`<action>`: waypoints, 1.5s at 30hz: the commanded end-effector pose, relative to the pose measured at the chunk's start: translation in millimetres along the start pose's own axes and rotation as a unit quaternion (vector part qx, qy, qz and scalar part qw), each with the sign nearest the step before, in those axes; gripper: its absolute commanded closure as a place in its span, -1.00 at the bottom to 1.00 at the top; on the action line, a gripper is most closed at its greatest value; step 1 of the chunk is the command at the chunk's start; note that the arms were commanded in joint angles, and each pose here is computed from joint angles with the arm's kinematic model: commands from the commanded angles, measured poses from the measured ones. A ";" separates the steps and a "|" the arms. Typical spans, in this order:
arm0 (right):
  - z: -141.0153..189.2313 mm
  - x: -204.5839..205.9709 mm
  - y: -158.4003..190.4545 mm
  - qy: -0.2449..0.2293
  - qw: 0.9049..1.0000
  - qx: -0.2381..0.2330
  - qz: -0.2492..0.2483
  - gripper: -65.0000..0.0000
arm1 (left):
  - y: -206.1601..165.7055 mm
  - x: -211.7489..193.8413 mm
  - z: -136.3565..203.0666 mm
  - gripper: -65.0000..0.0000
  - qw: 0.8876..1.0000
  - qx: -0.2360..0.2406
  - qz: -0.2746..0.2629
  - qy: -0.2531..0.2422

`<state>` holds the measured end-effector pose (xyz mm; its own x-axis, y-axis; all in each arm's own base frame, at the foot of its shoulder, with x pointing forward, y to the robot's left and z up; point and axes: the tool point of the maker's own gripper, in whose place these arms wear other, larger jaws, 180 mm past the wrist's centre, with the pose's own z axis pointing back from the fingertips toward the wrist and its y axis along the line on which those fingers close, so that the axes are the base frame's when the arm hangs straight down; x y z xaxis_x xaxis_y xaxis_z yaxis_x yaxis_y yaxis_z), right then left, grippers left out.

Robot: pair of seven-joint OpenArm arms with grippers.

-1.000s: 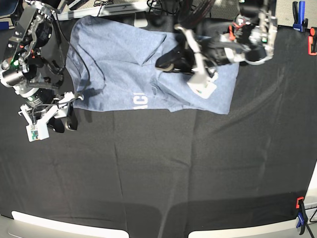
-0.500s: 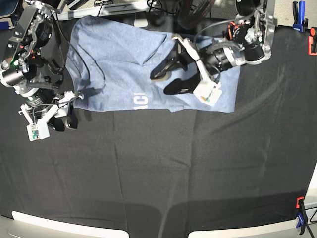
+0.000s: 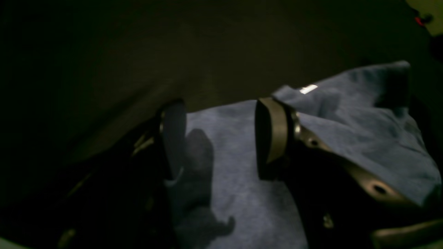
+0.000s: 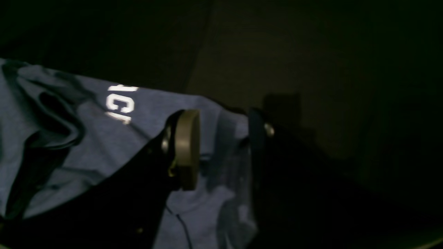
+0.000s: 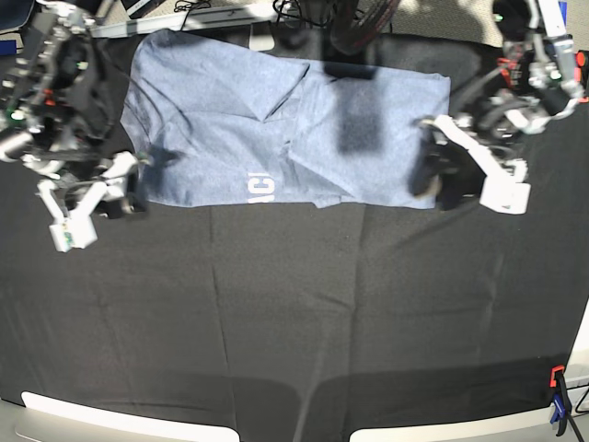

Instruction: Layout the t-shirt on the table in an organized manner, then fold the t-shirt properly

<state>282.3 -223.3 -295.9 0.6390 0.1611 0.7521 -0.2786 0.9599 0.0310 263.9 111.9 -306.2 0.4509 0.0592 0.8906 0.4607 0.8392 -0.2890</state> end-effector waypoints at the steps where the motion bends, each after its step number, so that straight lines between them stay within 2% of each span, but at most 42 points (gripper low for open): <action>1: 9.6 9.5 -9.7 -0.017 1.000 -0.011 0.009 0.11 | -0.9 15.2 3.1 0.09 1.000 -0.006 -0.006 -0.028; 4: 23.6 -4.2 -27.2 -0.005 1.000 -0.026 -0.001 -0.29 | 2.1 15.2 5.0 0.09 1.000 -0.004 -0.012 -0.024; 6: 30.0 -20.1 -35.9 0.013 0.999 -0.030 -0.013 -0.42 | 2.5 15.8 5.2 0.09 1.000 -0.004 -0.013 -0.025; 13: 25.8 -70.6 -52.7 0.070 0.994 -0.030 -0.073 -0.42 | 2.3 19.8 5.4 0.09 0.999 -0.004 -0.013 -0.037; 16: 19.3 -86.5 -48.8 0.081 0.993 0.000 -0.083 -0.42 | 2.3 19.7 5.4 0.09 0.999 -0.004 -0.013 -0.036; 20: 10.7 -106.8 -43.4 0.085 0.988 0.038 -0.124 -0.41 | 2.3 19.7 5.4 0.09 0.999 -0.004 -0.013 -0.036; 25: 6.0 -126.2 -43.1 0.098 0.981 0.050 -0.160 -0.41 | 2.2 19.8 5.3 0.09 0.999 -0.004 -0.013 -0.037; 30: 2.3 -128.0 -35.3 0.101 0.981 0.063 -0.155 -0.41 | 2.2 19.8 5.3 0.09 0.999 -0.004 -0.013 -0.037; 36: -14.3 -126.7 -8.3 0.106 0.980 0.098 -0.134 -0.41 | 2.2 19.6 5.3 0.09 0.999 -0.004 -0.013 -0.036; 40: -24.9 -131.4 0.6 0.121 0.979 0.092 -0.136 -0.41 | 2.3 19.6 5.4 0.09 0.999 -0.004 -0.013 -0.036; 45: -32.0 -134.4 18.5 0.132 0.976 0.113 -0.129 -0.41 | 2.3 19.6 5.4 0.09 0.999 -0.004 -0.013 -0.036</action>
<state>218.7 -215.8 -414.6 0.8459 -0.0197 0.5330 -0.2187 0.8986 0.3805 265.7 118.3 -301.8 0.4302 0.0583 0.9008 0.4612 0.8437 -0.2749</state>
